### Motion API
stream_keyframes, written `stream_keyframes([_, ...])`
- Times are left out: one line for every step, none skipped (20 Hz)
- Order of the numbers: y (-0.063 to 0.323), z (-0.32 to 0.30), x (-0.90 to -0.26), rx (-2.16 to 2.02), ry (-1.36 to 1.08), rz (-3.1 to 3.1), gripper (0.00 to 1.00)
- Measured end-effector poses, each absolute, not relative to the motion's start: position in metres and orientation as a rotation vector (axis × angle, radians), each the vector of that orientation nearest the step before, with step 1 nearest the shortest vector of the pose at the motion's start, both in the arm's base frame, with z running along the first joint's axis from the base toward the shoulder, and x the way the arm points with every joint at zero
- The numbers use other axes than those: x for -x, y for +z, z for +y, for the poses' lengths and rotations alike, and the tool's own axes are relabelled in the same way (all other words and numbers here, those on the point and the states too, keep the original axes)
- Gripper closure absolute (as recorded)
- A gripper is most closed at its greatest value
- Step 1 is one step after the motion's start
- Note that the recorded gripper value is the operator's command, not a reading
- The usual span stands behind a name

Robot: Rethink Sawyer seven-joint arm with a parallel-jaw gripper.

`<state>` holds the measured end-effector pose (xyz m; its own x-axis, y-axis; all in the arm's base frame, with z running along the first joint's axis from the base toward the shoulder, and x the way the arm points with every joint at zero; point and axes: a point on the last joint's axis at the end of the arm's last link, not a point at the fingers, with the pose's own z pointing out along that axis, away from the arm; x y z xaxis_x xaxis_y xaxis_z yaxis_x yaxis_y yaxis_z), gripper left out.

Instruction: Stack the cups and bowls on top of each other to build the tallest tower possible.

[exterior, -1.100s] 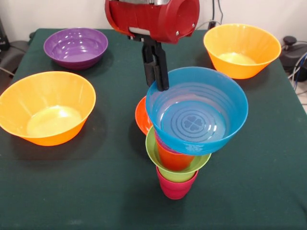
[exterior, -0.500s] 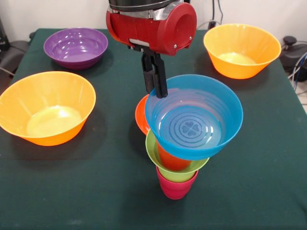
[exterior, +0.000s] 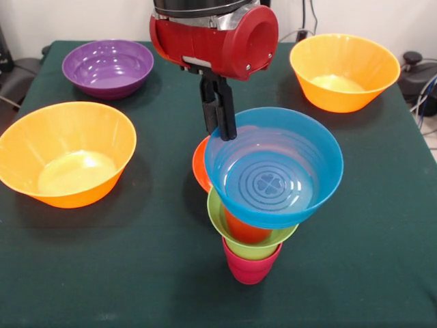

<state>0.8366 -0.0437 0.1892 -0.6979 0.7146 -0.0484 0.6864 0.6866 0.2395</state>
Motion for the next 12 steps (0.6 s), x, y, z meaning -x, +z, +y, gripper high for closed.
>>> stream_keyframes([0.1890,-0.0437,-0.8365,-1.151,0.306,2.757,1.00])
stream_keyframes([0.1889,-0.0438,-0.8365,-1.150,0.305,2.757,1.00])
stream_keyframes([0.1889,-0.0438,-0.8364,-1.150,0.304,2.757,1.00])
stream_keyframes([0.1889,-0.0439,-0.8365,-1.150,0.304,2.757,1.00])
stream_keyframes([0.1888,-0.0439,-0.8364,-1.149,0.303,2.757,1.00])
stream_keyframes([0.1886,-0.0439,-0.8364,-1.149,0.302,2.757,1.00])
stream_keyframes([0.1886,-0.0440,-0.8363,-1.149,0.302,2.757,1.00])
stream_keyframes([0.1886,-0.0440,-0.8363,-1.148,0.301,2.757,1.00])
stream_keyframes([0.1887,-0.0440,-0.8364,-1.148,0.301,2.757,1.00])
stream_keyframes([0.1887,-0.0440,-0.8364,-1.148,0.301,2.757,1.00])
stream_keyframes([0.1887,-0.0440,-0.8364,-1.148,0.301,2.757,1.00])
stream_keyframes([0.1888,-0.0440,-0.8363,-1.148,0.301,2.757,1.00])
